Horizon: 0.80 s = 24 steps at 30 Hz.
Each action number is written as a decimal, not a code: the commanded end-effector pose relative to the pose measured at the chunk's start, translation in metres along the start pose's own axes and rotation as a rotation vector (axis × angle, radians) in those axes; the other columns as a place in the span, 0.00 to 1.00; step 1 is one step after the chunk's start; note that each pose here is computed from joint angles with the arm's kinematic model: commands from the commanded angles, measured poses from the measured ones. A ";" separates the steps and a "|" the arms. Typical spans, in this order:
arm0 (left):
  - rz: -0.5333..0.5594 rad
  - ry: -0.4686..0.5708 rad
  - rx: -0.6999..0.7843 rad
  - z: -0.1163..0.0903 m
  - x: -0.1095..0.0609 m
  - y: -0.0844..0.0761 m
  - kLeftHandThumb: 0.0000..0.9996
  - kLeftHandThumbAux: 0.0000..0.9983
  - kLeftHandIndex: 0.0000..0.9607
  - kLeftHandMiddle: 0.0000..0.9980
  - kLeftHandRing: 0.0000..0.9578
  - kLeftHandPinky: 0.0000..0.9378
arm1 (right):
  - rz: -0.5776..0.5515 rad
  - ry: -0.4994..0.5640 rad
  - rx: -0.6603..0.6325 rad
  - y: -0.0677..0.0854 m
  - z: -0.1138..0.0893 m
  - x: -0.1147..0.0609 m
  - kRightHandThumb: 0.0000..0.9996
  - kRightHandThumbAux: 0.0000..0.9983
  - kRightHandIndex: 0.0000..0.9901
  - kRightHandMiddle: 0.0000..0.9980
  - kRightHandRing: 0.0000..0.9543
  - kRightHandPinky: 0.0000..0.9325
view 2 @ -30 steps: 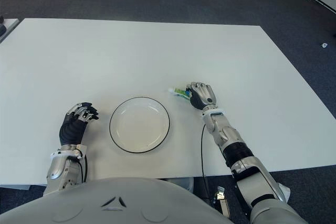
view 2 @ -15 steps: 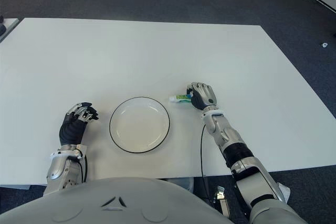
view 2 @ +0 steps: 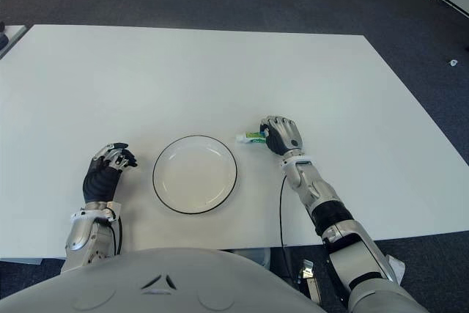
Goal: Put the toothpaste on the table into the plate.
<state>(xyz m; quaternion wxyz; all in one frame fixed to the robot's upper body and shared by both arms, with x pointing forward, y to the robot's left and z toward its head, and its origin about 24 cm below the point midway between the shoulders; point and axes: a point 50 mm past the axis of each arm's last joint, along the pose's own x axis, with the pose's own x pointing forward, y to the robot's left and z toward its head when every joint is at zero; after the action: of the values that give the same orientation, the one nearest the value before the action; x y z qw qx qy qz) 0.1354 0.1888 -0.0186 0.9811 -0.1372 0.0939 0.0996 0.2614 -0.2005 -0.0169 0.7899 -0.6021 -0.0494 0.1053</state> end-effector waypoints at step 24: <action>0.020 0.051 0.002 -0.007 -0.004 0.004 0.71 0.72 0.45 0.56 0.58 0.57 | 0.052 -0.077 0.046 -0.012 0.011 -0.006 0.82 0.68 0.45 0.38 0.42 0.46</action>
<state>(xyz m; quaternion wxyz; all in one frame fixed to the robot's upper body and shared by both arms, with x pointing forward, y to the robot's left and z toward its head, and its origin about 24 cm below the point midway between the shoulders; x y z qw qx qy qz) 0.1352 0.1895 -0.0177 0.9815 -0.1352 0.0905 0.1008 0.2594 -0.1980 -0.0073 0.7990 -0.5867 -0.0655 0.1140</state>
